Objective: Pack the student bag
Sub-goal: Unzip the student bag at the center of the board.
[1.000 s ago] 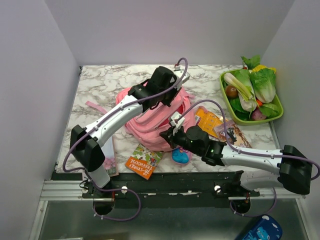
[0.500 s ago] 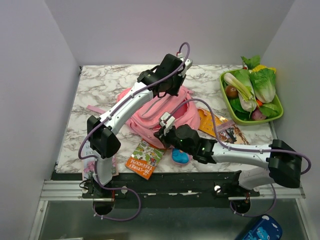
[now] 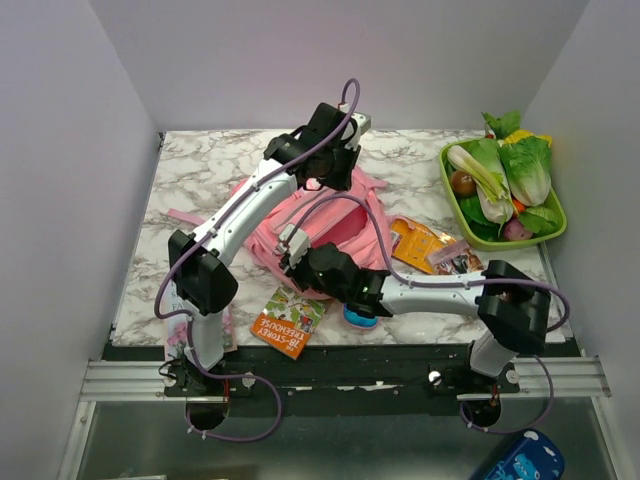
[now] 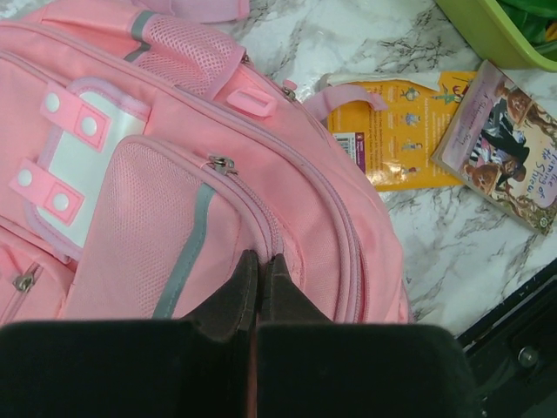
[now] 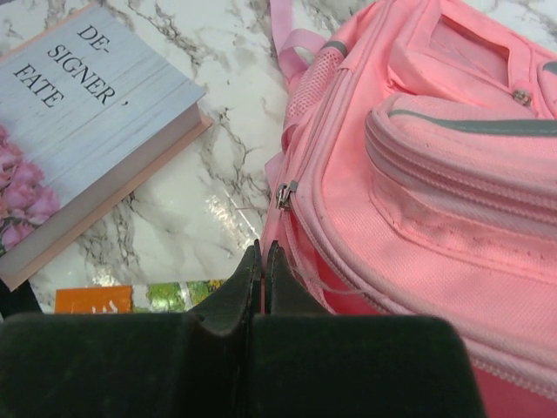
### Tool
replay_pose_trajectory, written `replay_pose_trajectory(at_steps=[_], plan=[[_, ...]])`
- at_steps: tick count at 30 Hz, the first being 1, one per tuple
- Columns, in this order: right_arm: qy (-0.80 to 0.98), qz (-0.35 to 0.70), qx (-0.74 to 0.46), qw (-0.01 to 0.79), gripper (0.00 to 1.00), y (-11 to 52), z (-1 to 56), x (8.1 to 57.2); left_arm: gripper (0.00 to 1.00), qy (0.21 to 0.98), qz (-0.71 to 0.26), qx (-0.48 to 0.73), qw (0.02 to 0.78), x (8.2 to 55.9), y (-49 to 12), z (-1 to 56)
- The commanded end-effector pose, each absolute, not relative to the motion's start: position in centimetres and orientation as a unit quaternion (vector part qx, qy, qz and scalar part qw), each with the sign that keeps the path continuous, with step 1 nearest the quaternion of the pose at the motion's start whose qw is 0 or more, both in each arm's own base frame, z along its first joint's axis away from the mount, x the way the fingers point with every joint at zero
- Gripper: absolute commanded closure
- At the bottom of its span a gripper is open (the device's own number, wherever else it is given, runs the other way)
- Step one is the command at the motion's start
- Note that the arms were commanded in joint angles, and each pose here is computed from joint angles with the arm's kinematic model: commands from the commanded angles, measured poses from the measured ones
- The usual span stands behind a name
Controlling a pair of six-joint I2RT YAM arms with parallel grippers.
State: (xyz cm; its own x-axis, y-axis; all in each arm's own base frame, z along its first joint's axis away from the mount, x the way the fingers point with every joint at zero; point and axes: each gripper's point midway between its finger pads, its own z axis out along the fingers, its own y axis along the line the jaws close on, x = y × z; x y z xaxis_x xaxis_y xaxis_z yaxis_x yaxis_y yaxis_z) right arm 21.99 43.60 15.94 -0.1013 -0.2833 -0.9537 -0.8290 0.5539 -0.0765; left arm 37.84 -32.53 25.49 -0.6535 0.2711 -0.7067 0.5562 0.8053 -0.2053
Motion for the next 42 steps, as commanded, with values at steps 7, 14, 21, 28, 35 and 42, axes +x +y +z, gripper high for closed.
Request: replay_pose_trajectory(at_steps=[7, 14, 21, 28, 35, 42], plan=[[0.653, 0.256, -0.411, 0.582, 0.94, 48.7, 17.7, 22.9, 1.00, 0.821, -0.342, 0.244, 0.386, 34.6, -34.4, 33.5], [0.670, 0.259, -0.357, 0.597, 0.42, 45.9, 19.7, 23.5, 1.00, 0.841, -0.288, 0.238, 0.391, 37.9, -29.6, 31.5], [0.708, 0.289, -0.311, 0.564, 0.33, 41.3, 19.3, 21.2, 1.00, 0.819, -0.252, 0.224, 0.464, 41.4, -26.6, 32.9], [0.767, 0.257, -0.255, 0.529, 0.34, 36.9, 15.2, 22.3, 1.00, 0.804, -0.216, 0.221, 0.507, 42.7, -24.8, 34.2], [0.778, 0.249, -0.209, 0.537, 0.40, 36.9, 14.2, 25.5, 1.00, 0.795, -0.223, 0.233, 0.514, 41.2, -24.3, 34.1], [0.827, 0.223, -0.185, 0.482, 0.52, 37.0, 10.3, 28.6, 1.00, 0.787, -0.185, 0.234, 0.541, 42.0, -22.4, 35.8]])
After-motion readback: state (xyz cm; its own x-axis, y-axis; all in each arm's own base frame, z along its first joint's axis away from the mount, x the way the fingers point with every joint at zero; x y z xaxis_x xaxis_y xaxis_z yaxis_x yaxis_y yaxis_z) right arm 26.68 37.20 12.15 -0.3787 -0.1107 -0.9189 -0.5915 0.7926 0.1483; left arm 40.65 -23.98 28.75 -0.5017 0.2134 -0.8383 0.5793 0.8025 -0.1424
